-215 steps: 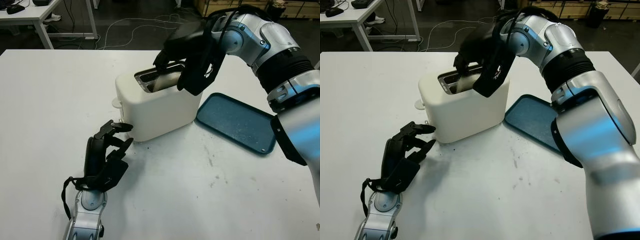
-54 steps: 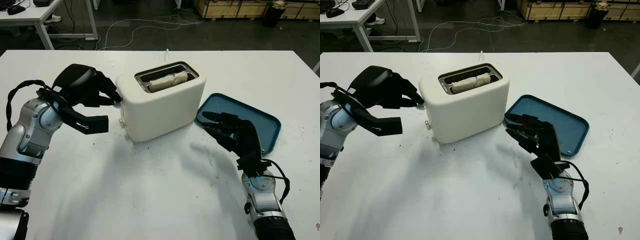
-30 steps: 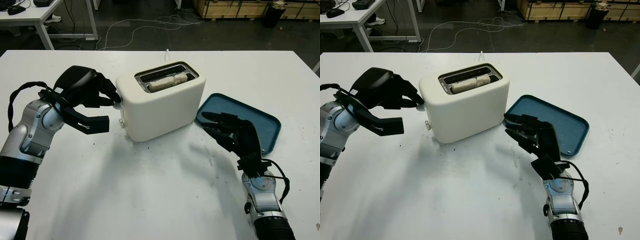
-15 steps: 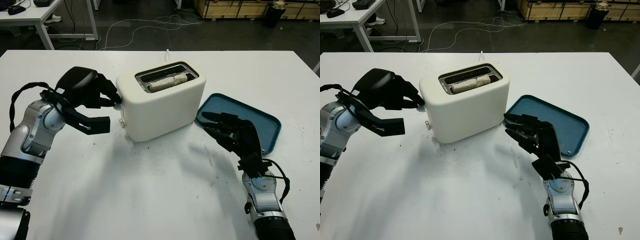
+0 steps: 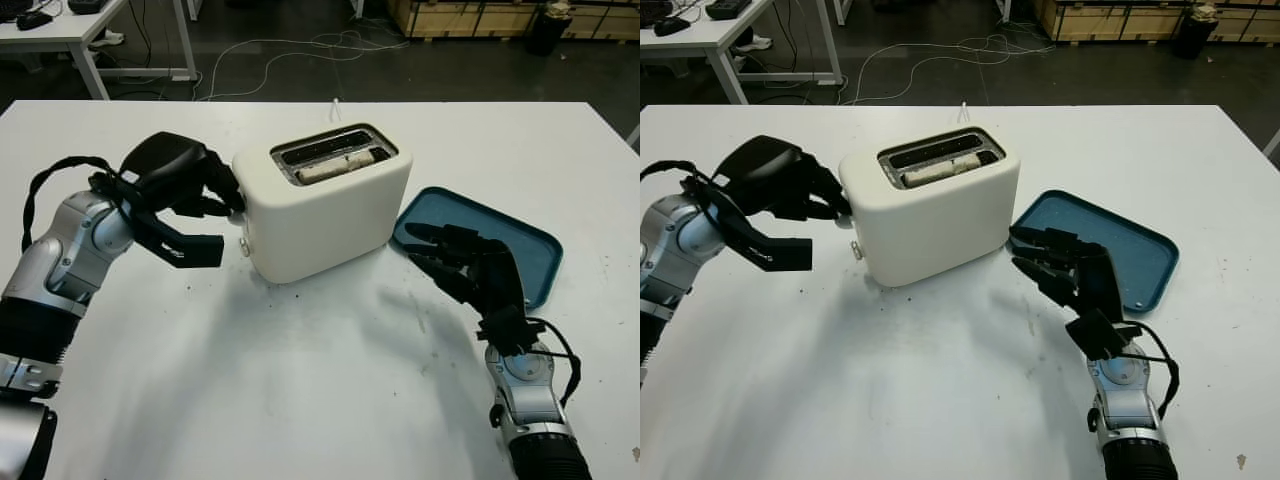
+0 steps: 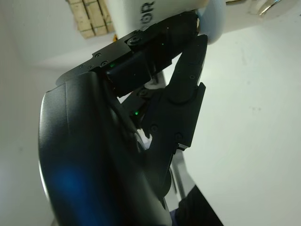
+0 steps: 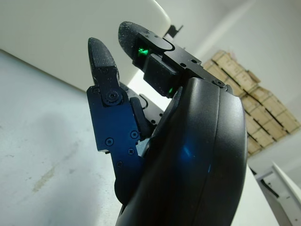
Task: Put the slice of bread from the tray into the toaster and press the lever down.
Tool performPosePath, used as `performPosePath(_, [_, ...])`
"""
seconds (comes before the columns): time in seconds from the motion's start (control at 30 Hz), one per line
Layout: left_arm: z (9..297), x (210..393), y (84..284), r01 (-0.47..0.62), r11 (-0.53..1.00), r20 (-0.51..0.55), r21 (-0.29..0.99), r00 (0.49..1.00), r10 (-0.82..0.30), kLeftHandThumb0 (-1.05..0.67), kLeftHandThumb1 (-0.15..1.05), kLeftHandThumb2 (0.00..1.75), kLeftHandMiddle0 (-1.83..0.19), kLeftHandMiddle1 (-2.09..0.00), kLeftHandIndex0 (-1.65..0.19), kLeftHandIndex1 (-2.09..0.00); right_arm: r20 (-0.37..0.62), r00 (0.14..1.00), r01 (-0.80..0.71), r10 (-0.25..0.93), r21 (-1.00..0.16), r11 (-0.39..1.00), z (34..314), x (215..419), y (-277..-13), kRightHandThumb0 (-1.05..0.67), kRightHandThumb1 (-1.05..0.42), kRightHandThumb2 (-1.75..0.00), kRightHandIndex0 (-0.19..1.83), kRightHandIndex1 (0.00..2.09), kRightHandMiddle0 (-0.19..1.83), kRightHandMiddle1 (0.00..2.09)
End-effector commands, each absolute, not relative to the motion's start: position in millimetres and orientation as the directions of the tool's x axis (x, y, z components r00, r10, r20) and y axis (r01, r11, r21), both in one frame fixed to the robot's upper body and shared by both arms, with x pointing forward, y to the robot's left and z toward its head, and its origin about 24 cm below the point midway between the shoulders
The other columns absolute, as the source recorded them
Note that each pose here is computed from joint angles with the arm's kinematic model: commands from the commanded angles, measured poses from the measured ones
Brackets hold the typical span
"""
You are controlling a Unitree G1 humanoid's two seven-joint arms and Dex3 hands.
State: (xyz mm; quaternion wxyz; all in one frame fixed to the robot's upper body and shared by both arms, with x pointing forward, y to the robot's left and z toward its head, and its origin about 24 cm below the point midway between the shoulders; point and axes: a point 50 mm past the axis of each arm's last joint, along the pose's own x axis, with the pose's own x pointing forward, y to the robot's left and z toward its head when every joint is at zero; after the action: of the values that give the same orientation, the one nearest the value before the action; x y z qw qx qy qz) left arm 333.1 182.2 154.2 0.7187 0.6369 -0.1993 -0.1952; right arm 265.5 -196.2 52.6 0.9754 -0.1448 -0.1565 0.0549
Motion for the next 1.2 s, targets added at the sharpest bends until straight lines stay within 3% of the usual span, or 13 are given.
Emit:
performPosePath(0.0, [90,317.6,167.5,0.239,0.054,-0.167,0.970,0.807,-0.566,-0.30,0.83,0.00,-0.97,-1.14,-1.30,-0.03,0.301,0.942,-0.051,0.146,-0.304,0.951,57,264,-202,-0.36,-0.92,-0.02,1.15,0.01,1.02,0.00])
performPosePath(0.17, [23,302.2,148.3,0.410,0.163,-0.265,0.897,0.795,-0.545,-0.30,0.89,0.01,-1.04,-0.79,-1.19,0.00,0.297,0.943,-0.056,0.148,-0.300,0.952,56,264,-205,-0.37,-0.92,-0.01,1.15,0.01,1.03,0.00])
performPosePath(0.37, [-7,293.0,120.0,0.417,0.420,-0.202,0.806,0.861,-0.467,-0.30,0.92,0.19,-0.84,-0.93,-1.09,0.00,0.291,0.944,-0.060,0.154,-0.309,0.949,57,264,-205,-0.37,-0.92,-0.01,1.14,0.00,1.03,0.00])
performPosePath(0.57, [-11,288.3,123.3,0.392,0.512,-0.171,0.764,0.888,-0.426,-0.28,0.92,0.22,-0.81,-0.96,-1.10,-0.01,0.288,0.945,-0.060,0.152,-0.305,0.950,57,265,-206,-0.38,-0.92,-0.01,1.14,0.00,1.03,0.00])
performPosePath(0.87, [-5,292.8,140.5,0.379,0.475,-0.188,0.794,0.896,-0.402,-0.32,0.92,0.21,-0.83,-0.92,-1.12,-0.02,0.282,0.947,-0.063,0.154,-0.308,0.949,56,265,-204,-0.36,-0.92,-0.01,1.15,0.00,1.03,0.00])
performPosePath(1.1, [21,304.3,140.5,0.336,0.398,-0.129,0.854,0.877,-0.463,-0.29,0.92,0.16,-0.82,-0.86,-1.10,-0.01,0.285,0.946,-0.062,0.156,-0.314,0.947,56,265,-204,-0.37,-0.92,-0.01,1.14,0.00,1.02,0.00])
performPosePath(1.17, [31,307.2,138.4,0.311,0.379,-0.094,0.871,0.865,-0.493,-0.29,0.92,0.11,-0.83,-0.97,-1.13,-0.02,0.281,0.947,-0.063,0.154,-0.309,0.949,56,265,-204,-0.37,-0.92,-0.01,1.14,0.00,1.03,0.00])
